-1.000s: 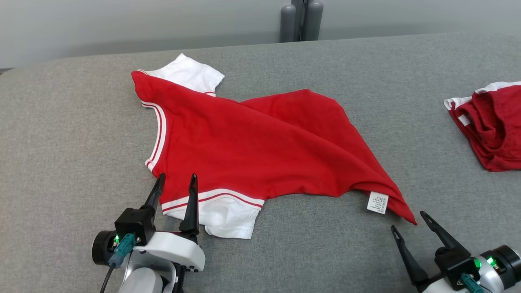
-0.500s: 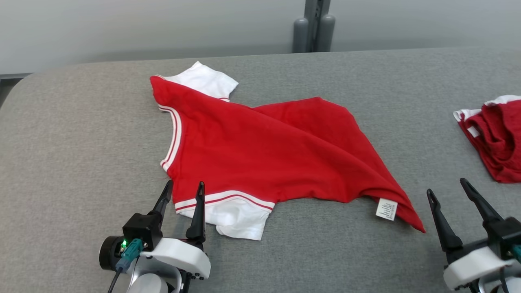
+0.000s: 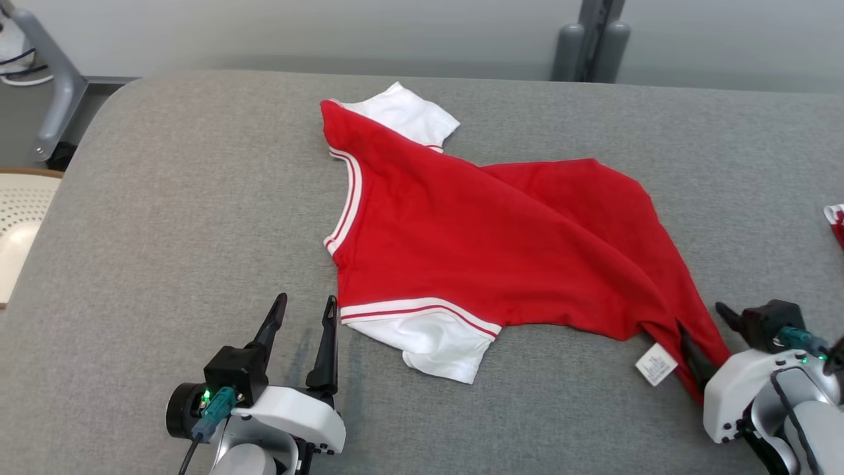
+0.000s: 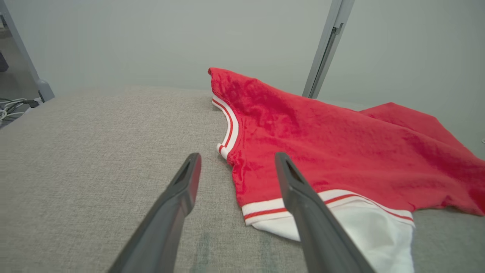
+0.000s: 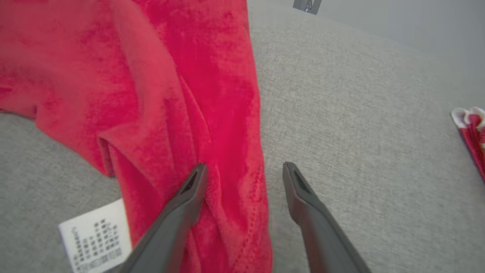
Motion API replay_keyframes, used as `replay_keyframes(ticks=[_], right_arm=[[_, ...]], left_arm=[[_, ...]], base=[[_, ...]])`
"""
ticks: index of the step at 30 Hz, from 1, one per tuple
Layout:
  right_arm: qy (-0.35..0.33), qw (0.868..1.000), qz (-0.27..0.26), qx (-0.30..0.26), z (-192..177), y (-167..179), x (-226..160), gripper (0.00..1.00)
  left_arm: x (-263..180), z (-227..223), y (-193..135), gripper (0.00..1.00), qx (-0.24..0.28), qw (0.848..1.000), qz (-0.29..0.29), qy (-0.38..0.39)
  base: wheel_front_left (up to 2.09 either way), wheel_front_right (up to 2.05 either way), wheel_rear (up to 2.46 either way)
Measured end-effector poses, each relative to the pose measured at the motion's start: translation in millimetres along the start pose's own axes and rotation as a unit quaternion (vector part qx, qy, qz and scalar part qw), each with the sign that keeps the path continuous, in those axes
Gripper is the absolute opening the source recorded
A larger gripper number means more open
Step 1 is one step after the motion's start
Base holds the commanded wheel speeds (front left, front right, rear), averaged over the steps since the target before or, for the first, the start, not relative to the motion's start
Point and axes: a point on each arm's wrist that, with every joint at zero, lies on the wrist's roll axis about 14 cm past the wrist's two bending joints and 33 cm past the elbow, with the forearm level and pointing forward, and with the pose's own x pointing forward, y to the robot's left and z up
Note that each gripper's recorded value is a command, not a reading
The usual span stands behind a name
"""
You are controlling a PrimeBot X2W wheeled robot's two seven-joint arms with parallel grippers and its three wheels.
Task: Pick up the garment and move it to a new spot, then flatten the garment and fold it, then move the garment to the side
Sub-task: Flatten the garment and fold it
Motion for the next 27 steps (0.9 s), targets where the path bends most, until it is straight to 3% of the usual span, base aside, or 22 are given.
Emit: replay_keyframes(ticks=[6,7,8,11,16,22,25,27], right_arm=[[0.043,0.998,0.041,0.023,-7.0,23.4,18.7,1.00],[0.047,0.998,0.044,0.021,-6.4,23.5,20.8,0.95],[0.049,0.998,0.046,0.021,-5.7,23.9,23.0,0.53],[0.053,0.997,0.054,0.021,-2.3,26.5,29.5,0.00],[0.045,0.998,0.031,-0.004,8.0,-1.6,34.8,0.00],[-0.004,0.995,-0.022,-0.095,45.5,-57.0,40.4,0.00],[-0.020,0.993,-0.034,-0.107,53.4,-65.4,41.7,0.00],[-0.022,0.993,-0.038,-0.110,51.9,-66.4,43.4,0.30]], left_arm=[[-2.9,-0.4,9.5,1.00,-0.001,1.000,0.015,0.001],[-2.9,-0.5,10.1,1.00,-0.001,1.000,0.016,0.001],[-3.0,-0.4,10.6,1.00,-0.001,1.000,0.017,0.001],[-1.8,0.9,11.8,1.00,-0.001,1.000,0.020,-0.001],[-0.6,0.8,12.3,1.00,-0.002,1.000,0.021,-0.001],[2.0,-0.4,10.9,1.00,-0.005,1.000,0.019,0.001],[2.9,-1.2,8.9,1.00,-0.004,1.000,0.016,0.003],[3.4,-2.6,6.1,1.00,-0.005,1.000,0.011,0.005]], base=[[0.00,0.00,0.00],[0.00,0.00,0.00],[0.00,0.00,0.00],[0.00,0.00,0.00],[0.00,0.00,0.00],[0.00,0.00,0.00],[0.00,0.00,0.00],[0.00,0.00,0.00]])
